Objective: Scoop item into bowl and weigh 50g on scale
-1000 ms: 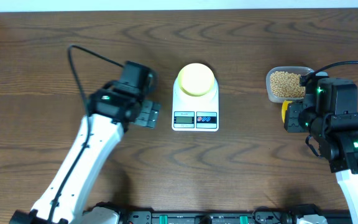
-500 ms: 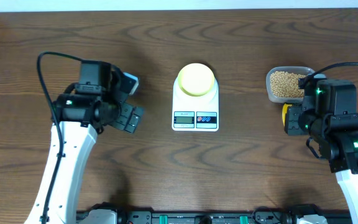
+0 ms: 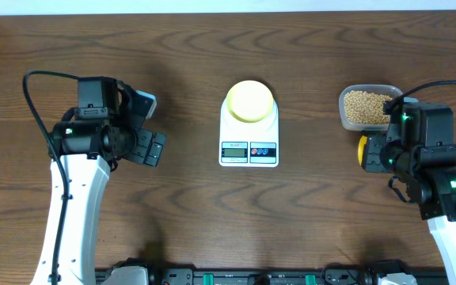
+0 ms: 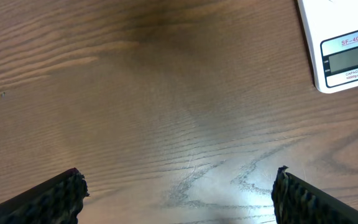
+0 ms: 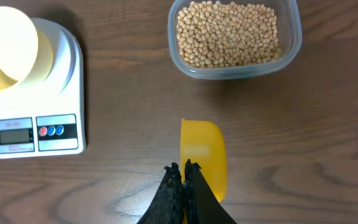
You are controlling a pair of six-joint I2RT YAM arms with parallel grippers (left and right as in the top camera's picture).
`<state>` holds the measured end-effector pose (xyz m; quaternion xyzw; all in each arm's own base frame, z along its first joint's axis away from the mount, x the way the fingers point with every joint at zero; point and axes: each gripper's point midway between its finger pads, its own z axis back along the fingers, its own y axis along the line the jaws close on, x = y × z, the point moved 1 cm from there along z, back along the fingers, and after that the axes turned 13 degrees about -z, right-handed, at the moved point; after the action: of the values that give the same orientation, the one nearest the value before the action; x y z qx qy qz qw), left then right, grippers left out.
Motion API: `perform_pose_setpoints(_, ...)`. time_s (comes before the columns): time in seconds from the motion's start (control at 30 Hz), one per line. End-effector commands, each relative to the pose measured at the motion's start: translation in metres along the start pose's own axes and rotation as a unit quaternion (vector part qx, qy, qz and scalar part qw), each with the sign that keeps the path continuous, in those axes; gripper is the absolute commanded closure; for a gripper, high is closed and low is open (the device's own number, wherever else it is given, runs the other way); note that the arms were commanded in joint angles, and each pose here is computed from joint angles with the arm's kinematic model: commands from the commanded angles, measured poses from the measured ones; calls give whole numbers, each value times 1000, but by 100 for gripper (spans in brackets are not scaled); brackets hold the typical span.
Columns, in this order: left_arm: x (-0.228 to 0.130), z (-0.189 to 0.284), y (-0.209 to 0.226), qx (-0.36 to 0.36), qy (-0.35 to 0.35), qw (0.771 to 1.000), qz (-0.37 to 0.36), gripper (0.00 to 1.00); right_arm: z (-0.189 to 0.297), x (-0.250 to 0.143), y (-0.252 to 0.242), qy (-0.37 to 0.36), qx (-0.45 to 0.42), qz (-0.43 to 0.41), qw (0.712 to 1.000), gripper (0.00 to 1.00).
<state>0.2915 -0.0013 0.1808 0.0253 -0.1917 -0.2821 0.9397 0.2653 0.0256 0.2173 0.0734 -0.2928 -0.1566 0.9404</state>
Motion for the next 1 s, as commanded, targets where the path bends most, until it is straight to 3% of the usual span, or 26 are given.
perform_pose_setpoints(0.0, 0, 2, -1, -2, -3, 1000, -3, 2, 4, 4, 1, -5, 4, -44, 999, 99)
perform_pose_setpoints(0.53, 0, 2, -1, -2, -3, 1000, -3, 2, 4, 6, -6, -11, -12, -125, 992, 99)
perform_pose_setpoints(0.97, 0, 2, 0, -2, -4, 1000, -3, 2, 4, 7, -12, -19, -30, -141, 989, 99)
